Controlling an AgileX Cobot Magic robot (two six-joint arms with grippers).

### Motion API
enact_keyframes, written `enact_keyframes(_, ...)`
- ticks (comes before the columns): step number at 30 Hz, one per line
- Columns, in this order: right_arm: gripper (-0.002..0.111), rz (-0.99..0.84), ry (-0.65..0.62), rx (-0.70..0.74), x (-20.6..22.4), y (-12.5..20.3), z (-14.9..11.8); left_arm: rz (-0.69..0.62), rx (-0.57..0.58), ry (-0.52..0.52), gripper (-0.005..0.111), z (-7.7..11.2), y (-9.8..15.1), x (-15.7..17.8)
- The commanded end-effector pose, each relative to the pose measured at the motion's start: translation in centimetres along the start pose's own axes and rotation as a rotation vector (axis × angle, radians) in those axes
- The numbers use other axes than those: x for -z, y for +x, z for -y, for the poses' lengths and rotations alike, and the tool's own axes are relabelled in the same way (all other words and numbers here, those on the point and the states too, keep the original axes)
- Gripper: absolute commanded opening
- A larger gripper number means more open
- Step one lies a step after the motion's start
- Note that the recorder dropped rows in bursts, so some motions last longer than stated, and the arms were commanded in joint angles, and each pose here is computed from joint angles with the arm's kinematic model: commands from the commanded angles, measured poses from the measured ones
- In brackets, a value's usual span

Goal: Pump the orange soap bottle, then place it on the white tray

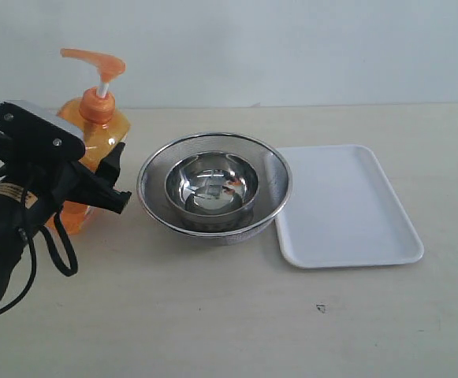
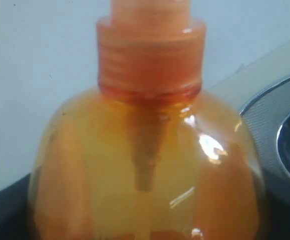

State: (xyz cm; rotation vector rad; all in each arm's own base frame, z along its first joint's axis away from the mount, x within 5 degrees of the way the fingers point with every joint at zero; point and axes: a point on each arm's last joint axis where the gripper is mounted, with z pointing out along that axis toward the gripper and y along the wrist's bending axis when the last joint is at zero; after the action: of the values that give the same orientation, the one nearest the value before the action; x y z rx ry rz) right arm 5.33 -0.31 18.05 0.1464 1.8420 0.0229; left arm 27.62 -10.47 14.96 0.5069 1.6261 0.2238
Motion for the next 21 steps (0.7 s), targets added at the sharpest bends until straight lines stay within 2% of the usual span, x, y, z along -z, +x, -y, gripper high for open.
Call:
enact_keyframes(1,0.001,0.008,0.001,0.01,0.0,0.0,0.0,-0.107,0.003,0.043,0.005,0.5,1.3,0.1)
enact_keyframes(10,0.001,0.008,0.001,0.01,0.0,0.0,0.0,-0.103,0.016,0.04,0.005,0.4,1.3,0.1)
enact_keyframes(13,0.001,0.046,0.004,0.028,0.0,-0.4,0.0,-0.103,0.016,0.04,0.005,0.4,1.3,0.1)
enact_keyframes(15,0.001,0.142,0.005,0.065,0.1,-1.3,0.0,-0.101,0.016,0.039,0.005,0.4,1.3,0.1)
enact_keyframes(17,0.001,0.313,-0.062,-0.213,0.5,-2.8,-0.3,-0.101,0.029,0.038,0.005,0.4,1.3,0.1)
enact_keyframes(18,0.001,0.404,-0.107,-0.415,0.8,-3.6,-0.2,-0.1,0.029,0.037,0.005,0.4,1.2,0.1)
enact_keyframes(20,0.001,0.56,-0.169,-0.638,1.5,-4.9,0.2,-0.091,0.025,0.042,0.005,0.5,1.2,0.1)
enact_keyframes(21,0.001,0.585,-0.186,-0.677,1.6,-5.1,0.2,-0.09,0.024,0.043,0.005,0.5,1.2,0.1)
